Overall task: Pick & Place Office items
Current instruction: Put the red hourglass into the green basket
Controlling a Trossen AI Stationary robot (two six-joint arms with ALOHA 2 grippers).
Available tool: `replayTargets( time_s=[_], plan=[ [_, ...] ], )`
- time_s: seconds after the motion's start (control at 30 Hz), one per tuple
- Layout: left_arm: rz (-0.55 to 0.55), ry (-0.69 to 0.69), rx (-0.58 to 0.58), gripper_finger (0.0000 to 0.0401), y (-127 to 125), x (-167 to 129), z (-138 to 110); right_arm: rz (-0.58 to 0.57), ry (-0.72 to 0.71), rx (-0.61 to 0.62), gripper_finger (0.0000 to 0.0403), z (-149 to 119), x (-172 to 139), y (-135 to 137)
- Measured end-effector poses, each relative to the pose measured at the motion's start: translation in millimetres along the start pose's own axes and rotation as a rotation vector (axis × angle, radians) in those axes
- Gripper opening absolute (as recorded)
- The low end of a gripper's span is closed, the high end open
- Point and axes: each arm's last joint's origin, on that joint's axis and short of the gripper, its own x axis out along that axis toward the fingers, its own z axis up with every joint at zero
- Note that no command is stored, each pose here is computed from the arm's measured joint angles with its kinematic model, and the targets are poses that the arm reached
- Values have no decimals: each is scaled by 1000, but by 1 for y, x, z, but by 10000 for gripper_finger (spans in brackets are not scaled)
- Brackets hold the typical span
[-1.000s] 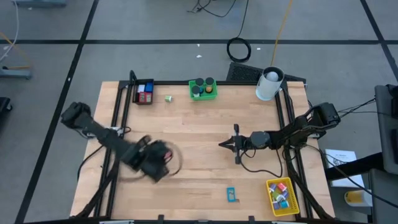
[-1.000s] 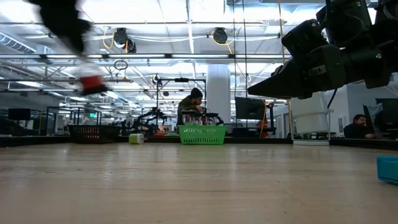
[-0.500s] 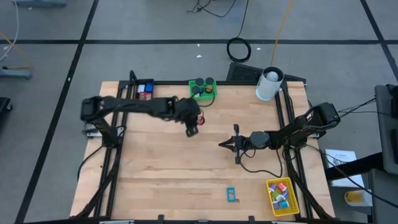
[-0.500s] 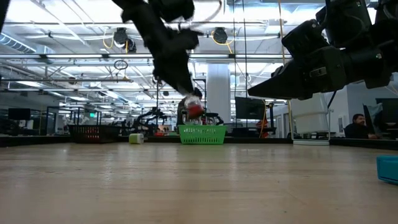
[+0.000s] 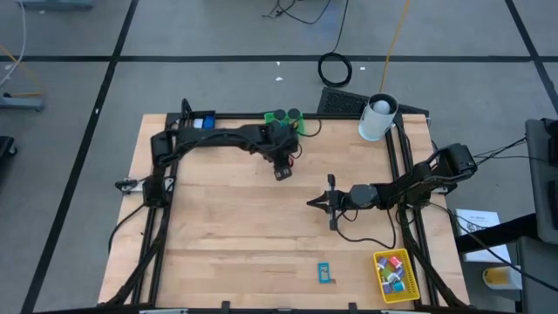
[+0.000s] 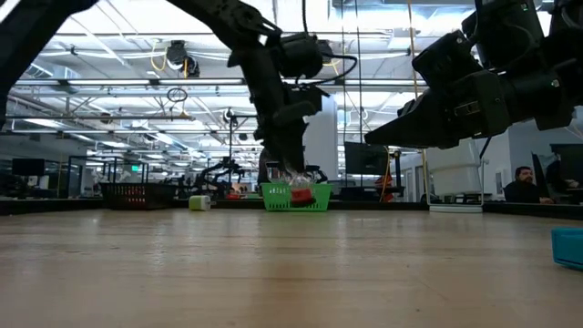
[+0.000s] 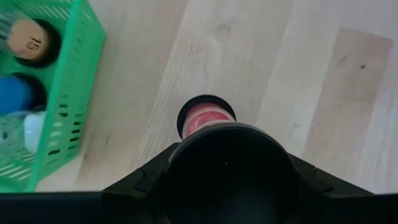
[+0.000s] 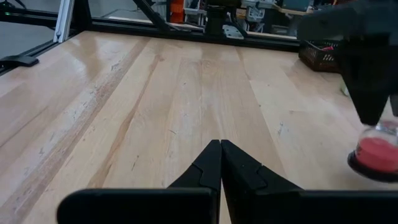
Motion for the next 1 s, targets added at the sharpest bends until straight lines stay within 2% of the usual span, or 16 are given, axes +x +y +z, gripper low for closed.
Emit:
replayTargets(
  time_s=[0.23, 0.47, 0.67, 0.83, 1.0],
  plan=[
    [4, 5, -4, 205, 4, 6, 7, 0, 2, 0, 0, 0, 0, 0],
    [5, 5, -8, 269, 4, 6, 8, 0, 2, 0, 0, 0, 0, 0],
    [8, -8, 2, 252, 5, 5, 9, 0, 2, 0, 0, 0, 0, 0],
    [9, -29, 14, 235, 7, -8, 10, 0, 2, 0, 0, 0, 0, 0],
    [16, -81, 34, 252, 7, -42, 12, 0, 7, -2, 0, -1, 0, 0]
  ],
)
